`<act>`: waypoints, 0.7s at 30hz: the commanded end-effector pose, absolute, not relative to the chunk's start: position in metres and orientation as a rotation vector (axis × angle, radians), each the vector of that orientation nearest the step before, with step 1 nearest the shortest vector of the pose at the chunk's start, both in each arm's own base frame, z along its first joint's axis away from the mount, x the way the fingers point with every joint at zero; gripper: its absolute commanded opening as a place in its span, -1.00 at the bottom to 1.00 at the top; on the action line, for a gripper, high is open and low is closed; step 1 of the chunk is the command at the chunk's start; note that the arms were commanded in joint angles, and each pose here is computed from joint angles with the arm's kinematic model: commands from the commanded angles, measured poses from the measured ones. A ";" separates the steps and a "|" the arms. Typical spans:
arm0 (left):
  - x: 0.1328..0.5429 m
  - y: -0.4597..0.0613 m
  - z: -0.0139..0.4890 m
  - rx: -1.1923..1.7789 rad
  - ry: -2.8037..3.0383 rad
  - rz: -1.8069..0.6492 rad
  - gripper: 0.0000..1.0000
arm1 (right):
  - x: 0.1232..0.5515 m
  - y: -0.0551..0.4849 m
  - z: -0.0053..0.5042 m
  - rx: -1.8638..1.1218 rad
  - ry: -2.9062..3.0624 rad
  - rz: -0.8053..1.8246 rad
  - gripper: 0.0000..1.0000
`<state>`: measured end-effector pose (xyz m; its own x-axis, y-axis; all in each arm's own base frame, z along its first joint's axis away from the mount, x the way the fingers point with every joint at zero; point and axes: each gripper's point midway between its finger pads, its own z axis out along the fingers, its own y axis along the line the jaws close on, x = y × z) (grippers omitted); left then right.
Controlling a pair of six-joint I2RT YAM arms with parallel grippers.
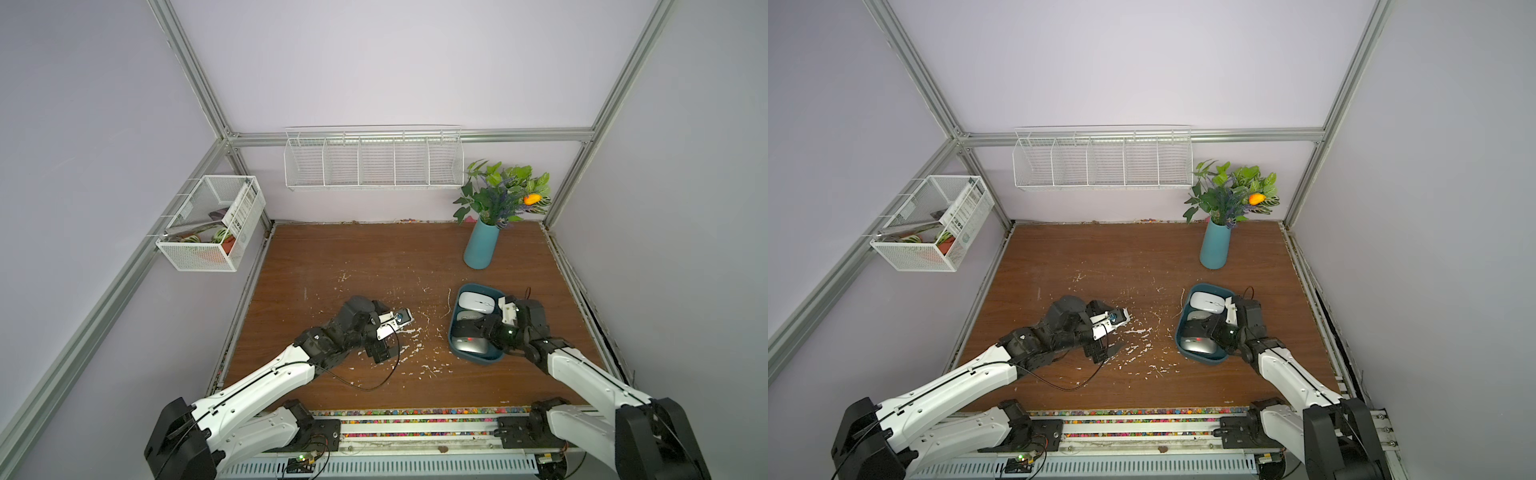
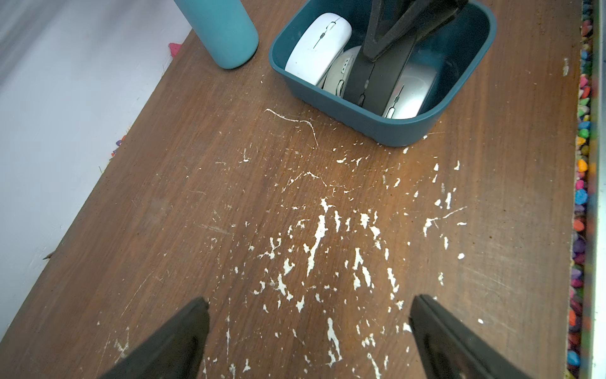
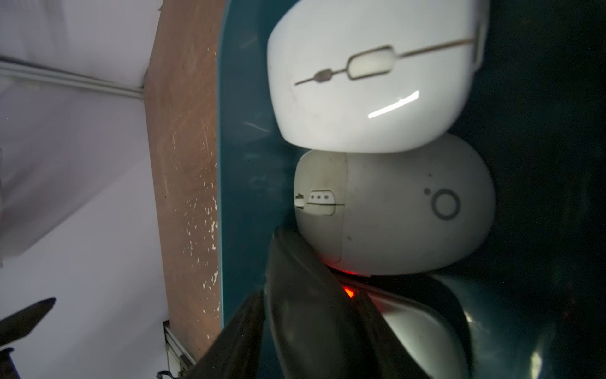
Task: Put the mouse in the storage box
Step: Place the mouse in the storage box.
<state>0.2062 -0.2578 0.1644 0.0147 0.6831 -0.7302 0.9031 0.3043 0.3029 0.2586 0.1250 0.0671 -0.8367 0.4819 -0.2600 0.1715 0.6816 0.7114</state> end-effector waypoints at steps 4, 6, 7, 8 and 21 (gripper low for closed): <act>0.204 -0.259 0.162 1.461 1.728 -0.329 1.00 | 0.259 0.117 0.077 0.484 2.449 0.898 0.10; 0.204 -0.259 0.163 1.460 1.728 -0.329 1.00 | 0.258 0.114 0.079 0.487 2.449 0.874 0.12; 0.204 -0.259 0.163 1.460 1.729 -0.330 1.00 | 0.258 0.112 0.080 0.488 2.450 0.855 0.15; 0.204 -0.259 0.162 1.460 1.731 -0.327 1.00 | 0.257 0.109 0.081 0.489 2.452 0.835 0.17; 0.215 -0.257 0.166 1.383 1.775 -0.292 1.00 | 0.269 0.037 0.121 0.515 2.331 0.280 0.53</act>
